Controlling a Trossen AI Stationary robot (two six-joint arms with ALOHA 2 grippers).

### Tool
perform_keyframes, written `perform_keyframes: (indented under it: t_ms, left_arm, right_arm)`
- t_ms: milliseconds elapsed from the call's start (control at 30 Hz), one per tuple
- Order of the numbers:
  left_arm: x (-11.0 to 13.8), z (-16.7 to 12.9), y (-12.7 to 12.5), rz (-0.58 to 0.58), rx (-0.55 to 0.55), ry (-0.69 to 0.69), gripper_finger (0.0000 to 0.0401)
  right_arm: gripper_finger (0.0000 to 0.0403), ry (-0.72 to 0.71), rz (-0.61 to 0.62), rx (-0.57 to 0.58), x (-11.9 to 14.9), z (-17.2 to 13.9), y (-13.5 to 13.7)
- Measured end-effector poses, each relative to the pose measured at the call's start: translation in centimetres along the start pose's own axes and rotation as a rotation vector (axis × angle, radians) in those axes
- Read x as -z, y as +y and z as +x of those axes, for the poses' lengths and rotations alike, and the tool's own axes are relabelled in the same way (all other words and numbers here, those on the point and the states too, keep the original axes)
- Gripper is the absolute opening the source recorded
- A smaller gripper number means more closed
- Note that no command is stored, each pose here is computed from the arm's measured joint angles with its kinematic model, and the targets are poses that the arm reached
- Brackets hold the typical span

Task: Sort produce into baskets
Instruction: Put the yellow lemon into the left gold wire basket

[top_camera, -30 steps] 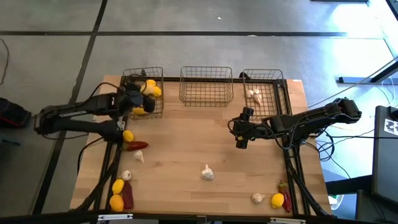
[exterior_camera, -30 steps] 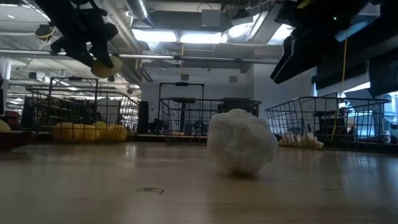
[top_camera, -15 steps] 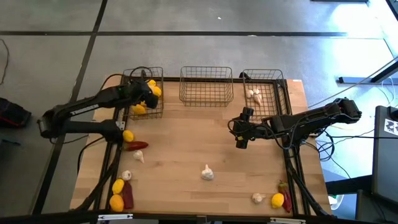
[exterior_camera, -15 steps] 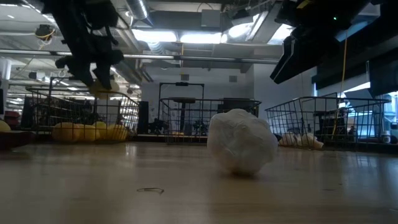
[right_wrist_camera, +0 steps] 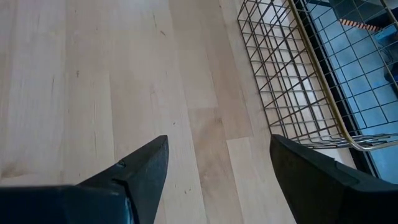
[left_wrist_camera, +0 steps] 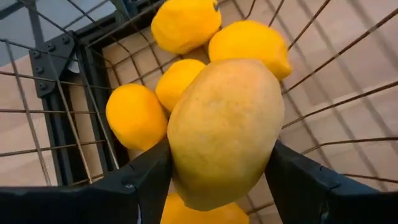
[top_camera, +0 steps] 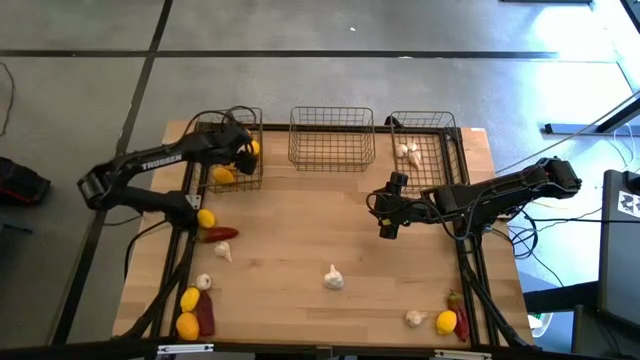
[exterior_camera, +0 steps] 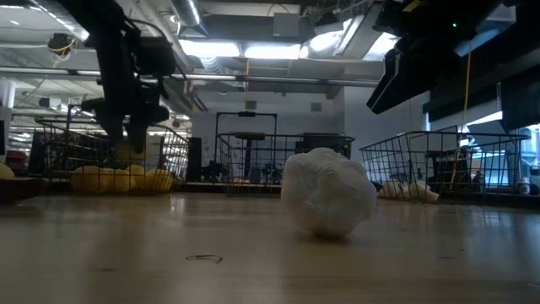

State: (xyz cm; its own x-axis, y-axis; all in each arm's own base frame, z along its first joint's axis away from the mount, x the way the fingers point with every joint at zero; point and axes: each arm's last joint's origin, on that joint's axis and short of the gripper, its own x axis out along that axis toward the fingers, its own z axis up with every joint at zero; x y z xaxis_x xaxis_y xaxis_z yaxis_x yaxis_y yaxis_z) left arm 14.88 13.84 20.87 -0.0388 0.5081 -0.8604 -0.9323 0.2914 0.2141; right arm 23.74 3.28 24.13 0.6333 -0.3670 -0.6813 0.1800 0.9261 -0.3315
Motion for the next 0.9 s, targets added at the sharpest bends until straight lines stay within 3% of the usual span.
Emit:
perform_keyframes:
  t_ms: [433, 900]
  left_arm:
    - [-0.3, 2.2, -0.9, 0.036, -0.046, 0.061, 0.0229]
    - [-0.5, 1.3, -0.6, 0.061, -0.059, 0.092, 0.0284]
  right_arm:
    - [0.0276, 0.000, 0.000, 0.000, 0.0, 0.0, 0.0]
    - [0.0276, 0.000, 0.000, 0.000, 0.0, 0.0, 0.0]
